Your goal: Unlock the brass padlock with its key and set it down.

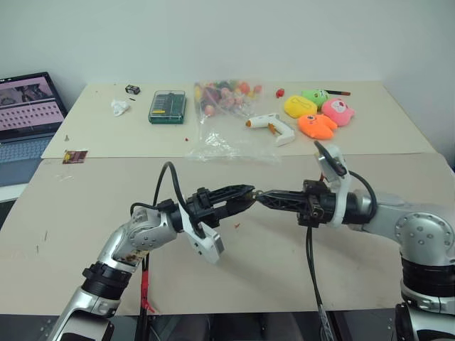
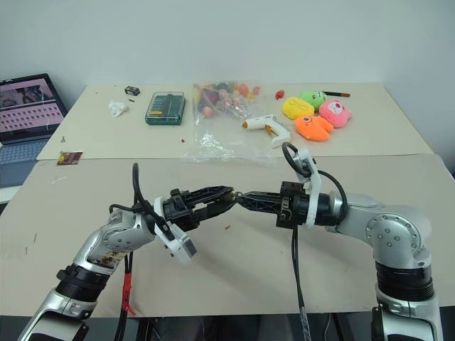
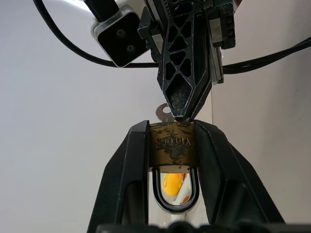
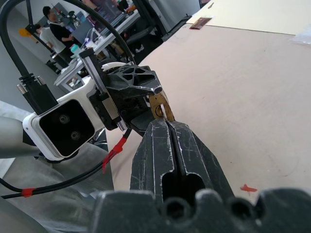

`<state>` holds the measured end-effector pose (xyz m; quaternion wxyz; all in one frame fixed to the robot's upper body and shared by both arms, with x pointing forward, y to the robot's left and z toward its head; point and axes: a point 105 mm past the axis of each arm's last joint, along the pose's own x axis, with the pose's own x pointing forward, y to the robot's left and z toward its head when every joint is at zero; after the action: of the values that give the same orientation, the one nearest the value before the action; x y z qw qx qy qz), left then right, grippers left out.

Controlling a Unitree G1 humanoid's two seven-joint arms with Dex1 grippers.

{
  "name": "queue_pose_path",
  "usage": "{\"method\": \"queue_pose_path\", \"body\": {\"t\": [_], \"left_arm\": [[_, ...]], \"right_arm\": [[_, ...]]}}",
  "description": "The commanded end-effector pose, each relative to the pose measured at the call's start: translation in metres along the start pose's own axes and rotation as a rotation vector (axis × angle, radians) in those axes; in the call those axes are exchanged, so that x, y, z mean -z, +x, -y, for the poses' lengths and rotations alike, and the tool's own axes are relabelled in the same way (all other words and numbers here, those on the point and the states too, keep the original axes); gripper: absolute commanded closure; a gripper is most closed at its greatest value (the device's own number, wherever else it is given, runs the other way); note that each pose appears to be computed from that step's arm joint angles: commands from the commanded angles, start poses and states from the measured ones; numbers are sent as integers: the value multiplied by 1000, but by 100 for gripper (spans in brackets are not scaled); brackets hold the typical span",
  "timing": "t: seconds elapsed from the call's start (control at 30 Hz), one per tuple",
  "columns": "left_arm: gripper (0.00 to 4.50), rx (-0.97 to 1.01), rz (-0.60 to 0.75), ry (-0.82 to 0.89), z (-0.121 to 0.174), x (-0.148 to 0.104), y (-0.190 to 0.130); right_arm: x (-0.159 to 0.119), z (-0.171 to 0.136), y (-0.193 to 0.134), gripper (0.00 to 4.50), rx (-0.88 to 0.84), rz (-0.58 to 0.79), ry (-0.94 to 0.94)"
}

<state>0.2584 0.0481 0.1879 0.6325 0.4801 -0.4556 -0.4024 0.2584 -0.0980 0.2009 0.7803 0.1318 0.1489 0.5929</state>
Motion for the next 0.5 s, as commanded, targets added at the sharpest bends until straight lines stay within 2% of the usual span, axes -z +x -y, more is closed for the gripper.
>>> {"method": "queue_pose_path", "body": {"t": [0.03,0.33,0.5], "left_arm": [[363,-17,37,14,-7,-8,5],[363,-8,34,22,-7,-7,6],[363,-5,60,166,-10,-10,5]], "right_arm": [[-14,-5,-4,447,-14,33,-50],[-16,-6,-4,447,-21,41,-42],[-14,-7,-3,447,-25,36,-10]]}}
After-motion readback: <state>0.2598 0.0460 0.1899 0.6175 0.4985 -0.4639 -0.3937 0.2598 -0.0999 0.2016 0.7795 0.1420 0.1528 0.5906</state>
